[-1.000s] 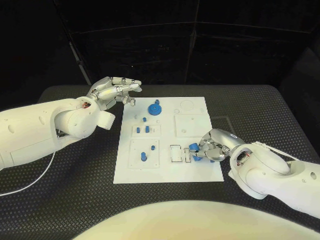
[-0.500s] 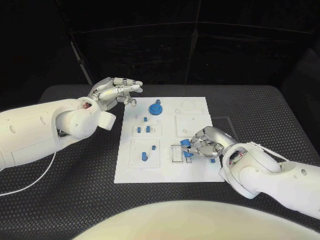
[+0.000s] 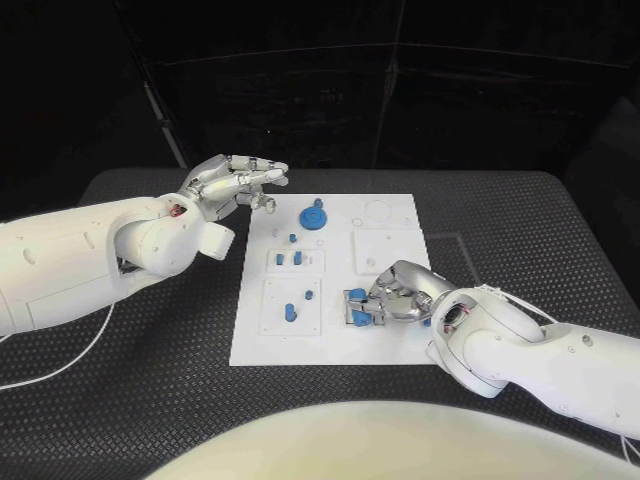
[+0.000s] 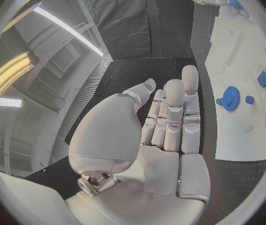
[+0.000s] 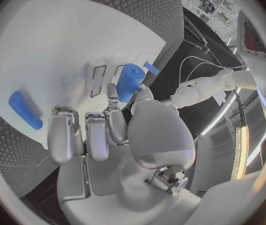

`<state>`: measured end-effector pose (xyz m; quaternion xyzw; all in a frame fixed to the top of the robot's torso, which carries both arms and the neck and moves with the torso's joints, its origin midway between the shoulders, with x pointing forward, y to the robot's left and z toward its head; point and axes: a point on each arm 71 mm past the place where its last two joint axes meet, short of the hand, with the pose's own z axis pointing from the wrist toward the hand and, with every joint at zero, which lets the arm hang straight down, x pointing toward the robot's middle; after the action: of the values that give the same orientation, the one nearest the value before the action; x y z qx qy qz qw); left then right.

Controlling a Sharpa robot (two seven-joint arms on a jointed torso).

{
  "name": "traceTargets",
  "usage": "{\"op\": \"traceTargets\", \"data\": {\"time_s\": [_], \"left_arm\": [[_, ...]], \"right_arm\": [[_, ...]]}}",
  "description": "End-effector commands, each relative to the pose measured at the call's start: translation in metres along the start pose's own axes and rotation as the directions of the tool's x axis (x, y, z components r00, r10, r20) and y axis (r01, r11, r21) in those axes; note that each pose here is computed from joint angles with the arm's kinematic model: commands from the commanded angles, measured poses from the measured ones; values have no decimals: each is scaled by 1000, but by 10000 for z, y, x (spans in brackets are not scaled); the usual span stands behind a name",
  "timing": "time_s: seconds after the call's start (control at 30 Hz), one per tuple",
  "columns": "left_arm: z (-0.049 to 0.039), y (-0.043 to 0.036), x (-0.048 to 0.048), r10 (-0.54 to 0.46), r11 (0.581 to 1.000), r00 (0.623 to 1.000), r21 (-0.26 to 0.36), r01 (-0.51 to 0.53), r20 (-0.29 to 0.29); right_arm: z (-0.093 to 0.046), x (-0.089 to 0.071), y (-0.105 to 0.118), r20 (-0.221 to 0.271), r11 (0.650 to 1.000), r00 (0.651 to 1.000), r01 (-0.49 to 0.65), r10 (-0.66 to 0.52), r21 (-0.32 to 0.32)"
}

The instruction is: Assemble the parts on the task board

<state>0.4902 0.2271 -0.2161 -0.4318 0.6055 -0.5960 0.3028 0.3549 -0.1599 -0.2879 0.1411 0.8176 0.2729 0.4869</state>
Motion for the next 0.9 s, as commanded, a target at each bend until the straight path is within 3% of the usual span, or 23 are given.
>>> {"op": "traceTargets", "data": {"time_s": [0.03,0.43,0.9], "left_arm": [[4,-10,20,-6,1000,1000,3,6,-15],[2,-10,20,-6,1000,1000,1,6,-16],[-10,-10,10,-7,1000,1000,-2,7,-16]], "right_arm": [[9,10,-7,-16,1000,1000,-4,5,26],[19,-16,-16,27,999,999,-22,21,37],[-17,-50,15,54,1000,998,13,-12,-7]]}}
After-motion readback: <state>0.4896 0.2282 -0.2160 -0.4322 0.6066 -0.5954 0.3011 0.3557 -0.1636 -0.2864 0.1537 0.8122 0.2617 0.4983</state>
